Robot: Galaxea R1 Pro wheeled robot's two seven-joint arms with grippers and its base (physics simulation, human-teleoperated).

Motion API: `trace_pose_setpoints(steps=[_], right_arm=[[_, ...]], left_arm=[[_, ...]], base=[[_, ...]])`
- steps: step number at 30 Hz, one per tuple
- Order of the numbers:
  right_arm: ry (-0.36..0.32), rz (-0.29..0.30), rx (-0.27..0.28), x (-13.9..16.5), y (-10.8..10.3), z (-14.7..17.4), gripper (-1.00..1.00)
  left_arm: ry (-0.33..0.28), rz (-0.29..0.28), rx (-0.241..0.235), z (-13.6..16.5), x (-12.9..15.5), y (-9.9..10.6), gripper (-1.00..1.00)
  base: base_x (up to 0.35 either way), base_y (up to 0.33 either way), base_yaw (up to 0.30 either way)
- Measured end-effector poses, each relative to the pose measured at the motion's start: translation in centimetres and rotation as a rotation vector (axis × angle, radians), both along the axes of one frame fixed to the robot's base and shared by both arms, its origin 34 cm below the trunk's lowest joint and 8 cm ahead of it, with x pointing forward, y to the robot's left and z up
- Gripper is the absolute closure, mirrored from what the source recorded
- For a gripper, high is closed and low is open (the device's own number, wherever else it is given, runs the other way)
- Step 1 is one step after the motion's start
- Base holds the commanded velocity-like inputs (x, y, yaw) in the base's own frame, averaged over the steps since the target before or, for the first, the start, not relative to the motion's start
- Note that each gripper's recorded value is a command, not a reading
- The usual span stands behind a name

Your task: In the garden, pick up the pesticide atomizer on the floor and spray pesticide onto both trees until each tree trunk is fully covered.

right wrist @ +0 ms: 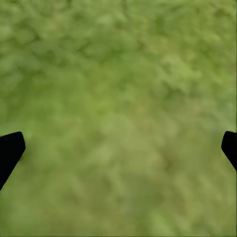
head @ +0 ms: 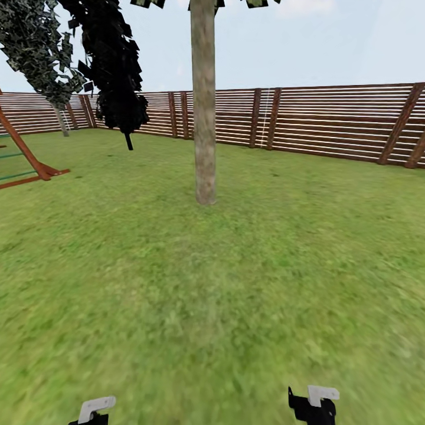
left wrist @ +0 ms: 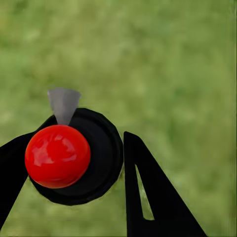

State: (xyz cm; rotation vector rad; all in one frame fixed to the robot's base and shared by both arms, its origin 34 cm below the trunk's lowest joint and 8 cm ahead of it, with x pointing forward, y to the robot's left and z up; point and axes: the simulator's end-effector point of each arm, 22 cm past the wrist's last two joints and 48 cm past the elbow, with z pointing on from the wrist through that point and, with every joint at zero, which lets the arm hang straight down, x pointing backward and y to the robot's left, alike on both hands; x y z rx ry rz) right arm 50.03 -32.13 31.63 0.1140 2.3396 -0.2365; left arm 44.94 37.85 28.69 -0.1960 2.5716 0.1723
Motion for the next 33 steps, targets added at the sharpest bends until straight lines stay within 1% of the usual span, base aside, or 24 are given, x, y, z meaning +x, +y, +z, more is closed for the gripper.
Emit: trace_pose_setpoints(steps=[33], right_arm=[[0.000, -0.001, -0.002, -0.01, -0.14, 0.01, -1.00]], left_arm=[[0.000, 0.001, 0.000, 0.00, 0.00, 0.01, 1.00]], base=[[0.338, 0.000, 0.000]])
